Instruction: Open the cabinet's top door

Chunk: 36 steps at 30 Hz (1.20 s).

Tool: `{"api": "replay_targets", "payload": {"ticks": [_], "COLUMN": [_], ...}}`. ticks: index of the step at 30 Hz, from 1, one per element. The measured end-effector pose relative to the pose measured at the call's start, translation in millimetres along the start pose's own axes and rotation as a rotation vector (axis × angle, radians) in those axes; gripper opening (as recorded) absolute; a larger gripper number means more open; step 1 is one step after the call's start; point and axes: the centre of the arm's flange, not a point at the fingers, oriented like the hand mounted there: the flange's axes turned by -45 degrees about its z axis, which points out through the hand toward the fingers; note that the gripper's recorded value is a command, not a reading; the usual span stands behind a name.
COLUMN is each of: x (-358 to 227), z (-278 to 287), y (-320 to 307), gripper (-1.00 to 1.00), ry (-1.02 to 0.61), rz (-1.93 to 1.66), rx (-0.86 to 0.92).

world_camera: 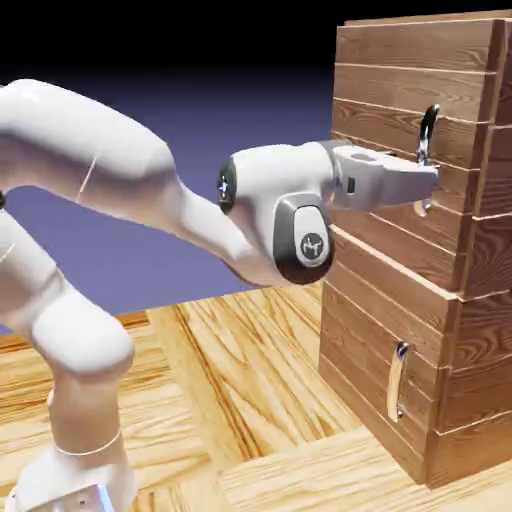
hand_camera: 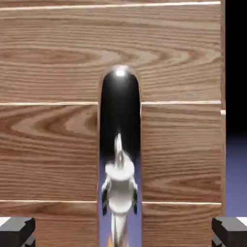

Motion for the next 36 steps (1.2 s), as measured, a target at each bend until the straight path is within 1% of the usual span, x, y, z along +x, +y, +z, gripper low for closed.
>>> {"api": "replay_targets", "payload": {"ticks": [6,26,36], "x": [0.1,-0.1,-0.1], "z": [-15.1,-91.3,-92.6], "y": [-7.5,-63.0,-65.2], "gripper": [-1.0,-1.0,-1.0], "ry": [0.0,0.001,0.001], "rz": [-0.001,-0.003,-0.003], "rx": [-0.049,-0.327,-0.335]}}
